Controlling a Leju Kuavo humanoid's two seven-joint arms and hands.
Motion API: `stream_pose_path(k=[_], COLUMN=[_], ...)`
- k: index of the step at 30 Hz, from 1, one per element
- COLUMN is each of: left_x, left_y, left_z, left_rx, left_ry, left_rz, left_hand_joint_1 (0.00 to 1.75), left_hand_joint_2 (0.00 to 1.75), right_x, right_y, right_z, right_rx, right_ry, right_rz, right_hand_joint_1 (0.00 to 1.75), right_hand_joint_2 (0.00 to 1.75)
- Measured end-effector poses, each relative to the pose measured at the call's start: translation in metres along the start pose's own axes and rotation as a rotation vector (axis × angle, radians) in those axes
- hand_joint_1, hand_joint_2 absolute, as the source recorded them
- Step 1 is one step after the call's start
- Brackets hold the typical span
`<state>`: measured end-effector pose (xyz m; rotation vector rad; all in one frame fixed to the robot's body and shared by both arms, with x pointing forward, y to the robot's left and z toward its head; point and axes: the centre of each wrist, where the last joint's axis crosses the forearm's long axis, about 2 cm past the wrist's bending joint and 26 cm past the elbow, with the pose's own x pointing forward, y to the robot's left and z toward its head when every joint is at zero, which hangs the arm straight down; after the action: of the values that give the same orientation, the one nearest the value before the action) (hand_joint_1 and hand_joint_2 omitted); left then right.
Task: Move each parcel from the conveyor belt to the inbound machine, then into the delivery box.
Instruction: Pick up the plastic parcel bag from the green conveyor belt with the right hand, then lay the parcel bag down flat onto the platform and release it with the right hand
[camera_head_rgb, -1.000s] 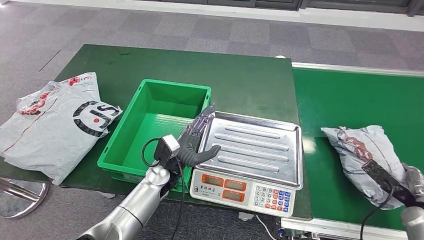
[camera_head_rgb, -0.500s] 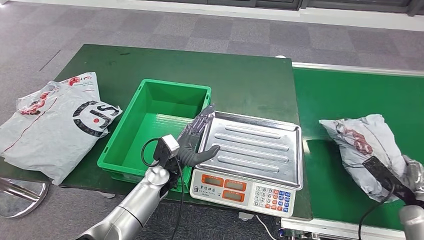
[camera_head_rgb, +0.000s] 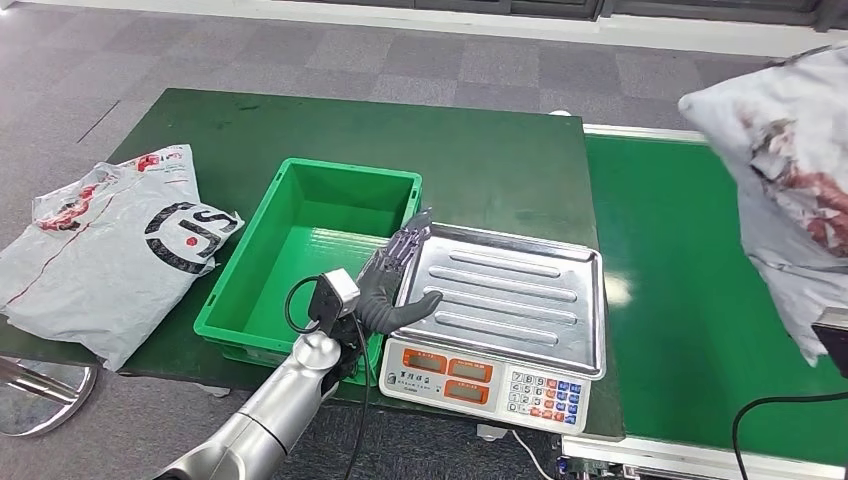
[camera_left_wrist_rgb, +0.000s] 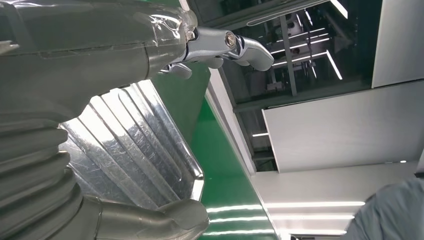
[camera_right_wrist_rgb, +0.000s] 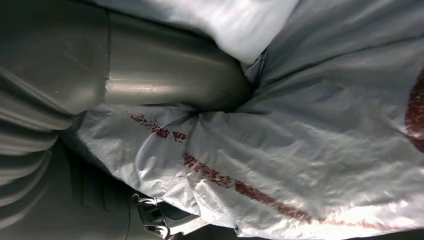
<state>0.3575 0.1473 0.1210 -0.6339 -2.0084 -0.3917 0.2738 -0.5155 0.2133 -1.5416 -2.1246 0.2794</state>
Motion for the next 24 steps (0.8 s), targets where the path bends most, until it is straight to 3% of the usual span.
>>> stream_pose_path(k=[18, 21, 24], left_x=[0.0, 0.002, 0.006], left_y=[0.0, 0.0, 0.0], left_z=[0.0, -0.002, -0.006], left_rx=[0.0, 0.006, 0.007], left_ry=[-0.001, -0.013, -0.036], left_rz=[0.0, -0.006, -0.01], left_hand_joint_1=[0.0, 0.0, 0.0], left_hand_joint_2=[1.75, 1.75, 1.75], right_x=[0.016, 0.028, 0.061], right_y=[-0.008, 0.002, 0.037], right_z=[-0.009, -0.024, -0.054], right_rx=[-0.06, -0.076, -0.061], right_ry=[-0.058, -0.178, -0.333], right_rz=[-0.002, 0.119, 0.179], right_hand_joint_1=[1.75, 1.75, 1.75], right_hand_joint_2=[1.75, 1.75, 1.75])
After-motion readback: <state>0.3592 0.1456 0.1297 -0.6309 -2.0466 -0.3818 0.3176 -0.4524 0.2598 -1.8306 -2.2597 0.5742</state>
